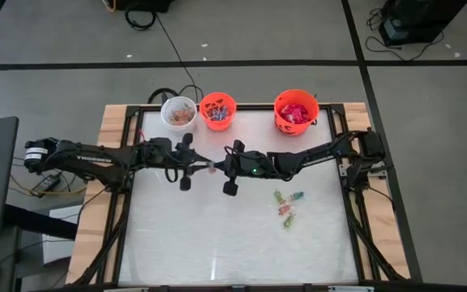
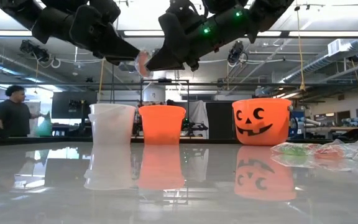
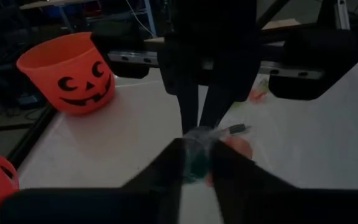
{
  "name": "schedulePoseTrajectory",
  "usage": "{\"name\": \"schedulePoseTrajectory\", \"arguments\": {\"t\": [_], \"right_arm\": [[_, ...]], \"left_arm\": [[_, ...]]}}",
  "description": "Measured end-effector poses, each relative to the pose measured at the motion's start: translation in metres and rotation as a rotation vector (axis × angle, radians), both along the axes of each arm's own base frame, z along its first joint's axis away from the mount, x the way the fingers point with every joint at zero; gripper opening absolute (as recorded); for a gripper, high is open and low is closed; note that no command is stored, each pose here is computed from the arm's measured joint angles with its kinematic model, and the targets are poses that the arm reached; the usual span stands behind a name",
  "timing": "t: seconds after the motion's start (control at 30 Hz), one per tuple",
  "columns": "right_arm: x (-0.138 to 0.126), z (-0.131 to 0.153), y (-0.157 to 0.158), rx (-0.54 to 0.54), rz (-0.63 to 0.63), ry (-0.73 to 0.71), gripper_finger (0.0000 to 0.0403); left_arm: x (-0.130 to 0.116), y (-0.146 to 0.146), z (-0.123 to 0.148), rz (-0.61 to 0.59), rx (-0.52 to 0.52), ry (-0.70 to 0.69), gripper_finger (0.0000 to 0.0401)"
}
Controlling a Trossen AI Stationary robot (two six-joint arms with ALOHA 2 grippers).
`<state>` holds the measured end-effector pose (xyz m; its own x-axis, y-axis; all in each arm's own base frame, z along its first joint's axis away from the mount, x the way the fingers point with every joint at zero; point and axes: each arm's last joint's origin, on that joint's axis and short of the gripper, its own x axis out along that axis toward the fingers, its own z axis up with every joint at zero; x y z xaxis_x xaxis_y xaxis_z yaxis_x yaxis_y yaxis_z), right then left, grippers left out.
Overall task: Sort candy by brand, put in halloween buckets
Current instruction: Put the blue gummy into the white bucket
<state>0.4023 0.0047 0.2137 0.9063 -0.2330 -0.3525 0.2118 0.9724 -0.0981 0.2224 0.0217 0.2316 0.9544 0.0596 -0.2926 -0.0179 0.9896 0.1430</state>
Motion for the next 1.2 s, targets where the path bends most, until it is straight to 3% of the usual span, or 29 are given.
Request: {"name": "schedulePoseTrajectory", "arguments": {"t": [0.13,0.3,0.53,0.7,0.9,1.07,1.2], "right_arm": [[0.0,0.0,0.0,-0.001,-0.001,-0.003,0.0006],[0.0,0.001,-0.001,0.003,-0.01,-0.015,0.0009],[-0.004,-0.003,-0.004,0.081,-0.182,0.016,0.0055],[-0.006,-0.01,-0.004,0.15,-0.169,0.068,0.0074],[-0.006,-0.01,-0.001,0.15,-0.152,0.068,0.0051],[-0.006,-0.011,-0.001,0.151,-0.149,0.076,0.0021],[-0.006,-0.011,-0.001,0.153,-0.144,0.077,0.0012]], "left_arm": [[0.0,0.0,-0.001,-0.002,0.009,0.013,0.0013],[0.0,0.001,0.0,0.042,0.023,0.01,0.0005],[-0.014,0.022,0.008,0.233,0.064,-0.002,0.0002],[-0.03,0.053,0.016,0.365,0.054,-0.034,0.0002],[-0.054,0.101,0.014,0.646,0.017,-0.038,0.0001],[-0.072,0.123,0.011,0.874,0.013,-0.017,0.001],[-0.077,0.129,0.008,0.906,-0.024,-0.007,0.0055]]}}
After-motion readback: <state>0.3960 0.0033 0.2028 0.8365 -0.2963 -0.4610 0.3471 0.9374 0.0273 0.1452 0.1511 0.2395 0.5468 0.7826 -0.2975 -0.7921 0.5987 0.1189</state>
